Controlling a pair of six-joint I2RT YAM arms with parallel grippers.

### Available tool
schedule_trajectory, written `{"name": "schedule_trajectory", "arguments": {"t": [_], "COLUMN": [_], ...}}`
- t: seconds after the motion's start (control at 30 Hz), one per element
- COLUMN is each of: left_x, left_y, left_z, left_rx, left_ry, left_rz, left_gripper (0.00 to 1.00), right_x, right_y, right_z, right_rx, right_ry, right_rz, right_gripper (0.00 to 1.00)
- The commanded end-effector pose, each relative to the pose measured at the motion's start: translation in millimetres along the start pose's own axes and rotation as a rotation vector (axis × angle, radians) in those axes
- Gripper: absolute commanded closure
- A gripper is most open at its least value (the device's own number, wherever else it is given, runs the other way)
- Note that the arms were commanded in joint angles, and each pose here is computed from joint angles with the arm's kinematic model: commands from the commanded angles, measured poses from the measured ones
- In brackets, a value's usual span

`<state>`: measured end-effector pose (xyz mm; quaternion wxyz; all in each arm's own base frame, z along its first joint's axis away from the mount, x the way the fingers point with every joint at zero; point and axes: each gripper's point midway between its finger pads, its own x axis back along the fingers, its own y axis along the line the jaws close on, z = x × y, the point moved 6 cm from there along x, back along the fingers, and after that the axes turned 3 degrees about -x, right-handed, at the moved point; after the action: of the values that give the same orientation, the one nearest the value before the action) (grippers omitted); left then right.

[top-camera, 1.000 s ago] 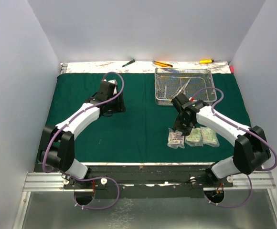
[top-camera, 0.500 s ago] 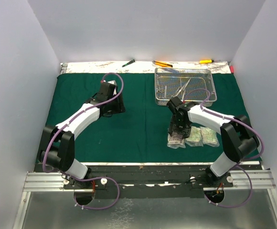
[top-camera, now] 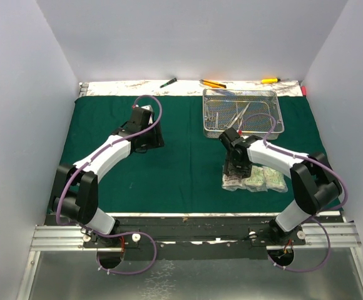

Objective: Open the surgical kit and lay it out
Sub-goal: Place the medical item in the surgical kit, then pick up the medical item from the container.

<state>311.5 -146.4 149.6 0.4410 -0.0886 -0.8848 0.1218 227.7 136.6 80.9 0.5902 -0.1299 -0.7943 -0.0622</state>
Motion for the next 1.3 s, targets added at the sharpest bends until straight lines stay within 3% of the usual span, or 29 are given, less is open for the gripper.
{"name": "schedule_trajectory", "arguments": {"t": [0.0, 0.1, 0.37, 0.53, 0.87, 1.27], "left_x": [-0.1, 1.5, 4.7, 7.7, 3.8, -23.0], "left_y": [-3.6, -4.3, -4.6, -5.0, -10.8, -16.7], "left_z": [-15.2, -16.6, -25.3, -35.5, -64.7, -95.8], "left_rx": [0.001, -0.001, -0.005, -0.011, -0.042, -0.056], "left_ry": [-0.048, -0.054, -0.088, -0.122, -0.177, -0.197], "left_rz": [-0.003, 0.0, -0.017, -0.036, -0.057, -0.086], "left_gripper": [0.37, 0.37, 0.37, 0.37, 0.37, 0.37], "right_x": [5.5, 23.5, 100.9, 105.7, 49.3, -47.2], "right_y": [-7.4, -5.3, 10.1, 23.1, 21.5, 29.3], "right_z": [-13.3, -24.0, -73.0, -114.0, -226.6, -303.7], "right_rx": [0.052, 0.066, 0.048, 0.048, -0.084, -0.12], "right_ry": [-0.105, -0.154, -0.308, -0.342, -0.363, -0.379], "right_rz": [0.004, -0.036, -0.16, -0.17, -0.127, -0.093], "right_gripper": [0.42, 0.42, 0.19, 0.2, 0.37, 0.51]}}
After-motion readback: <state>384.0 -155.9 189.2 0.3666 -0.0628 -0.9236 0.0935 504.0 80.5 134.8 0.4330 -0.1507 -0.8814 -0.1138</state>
